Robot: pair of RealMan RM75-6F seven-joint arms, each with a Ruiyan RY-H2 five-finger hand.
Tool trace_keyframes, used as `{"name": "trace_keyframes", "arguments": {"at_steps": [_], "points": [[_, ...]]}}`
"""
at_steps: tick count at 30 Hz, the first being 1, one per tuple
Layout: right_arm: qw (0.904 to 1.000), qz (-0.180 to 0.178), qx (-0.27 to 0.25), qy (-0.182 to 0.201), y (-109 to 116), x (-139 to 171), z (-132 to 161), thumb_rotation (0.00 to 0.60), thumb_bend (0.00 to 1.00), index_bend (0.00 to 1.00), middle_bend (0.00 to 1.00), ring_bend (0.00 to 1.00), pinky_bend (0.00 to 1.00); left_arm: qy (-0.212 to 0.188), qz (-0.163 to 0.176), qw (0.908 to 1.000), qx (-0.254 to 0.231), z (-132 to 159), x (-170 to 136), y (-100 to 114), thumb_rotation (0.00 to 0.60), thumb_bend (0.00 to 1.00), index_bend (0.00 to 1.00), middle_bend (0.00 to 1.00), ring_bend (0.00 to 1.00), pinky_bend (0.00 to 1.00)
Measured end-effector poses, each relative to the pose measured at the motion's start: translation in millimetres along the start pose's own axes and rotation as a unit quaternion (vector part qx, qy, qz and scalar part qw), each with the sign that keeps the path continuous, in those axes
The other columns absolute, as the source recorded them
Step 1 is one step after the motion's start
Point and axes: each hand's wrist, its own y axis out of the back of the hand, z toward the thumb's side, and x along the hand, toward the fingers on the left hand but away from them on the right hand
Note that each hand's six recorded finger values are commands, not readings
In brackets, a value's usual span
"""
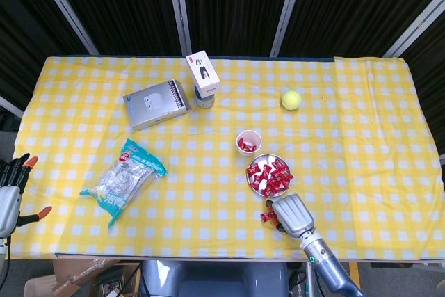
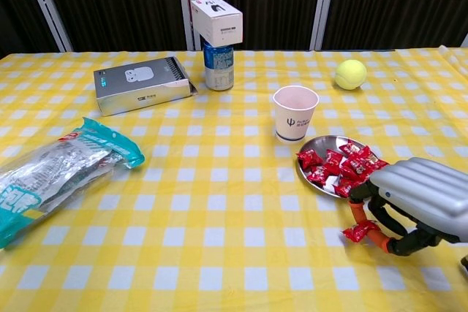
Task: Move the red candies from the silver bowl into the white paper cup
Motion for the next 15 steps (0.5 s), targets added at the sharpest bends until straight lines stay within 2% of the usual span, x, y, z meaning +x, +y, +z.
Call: {"name": "trace_keyframes", "arguments": {"at_steps": [8,15], "points": [[0.9993,-0.038,-0.004,0.004,36.0,2.8,0.4,0.6,0.56,0.6,0.79,0.89,0.91,0.0,0.001,1.0,-0.002,-0.6,-0.6,0.4,0.6,0.04,0.0,0.0,0.0,0.0],[0.9955,-0.093,-0.013,-0.011,93.2,-11.2,-5.5,0.6,0.56,0.6,0.79,0.89,0.91,-0.001,0.0,1.0,-0.002,0.3,0.0,0.2,0.6,0.04,0.0,0.0,0.0,0.0]]}}
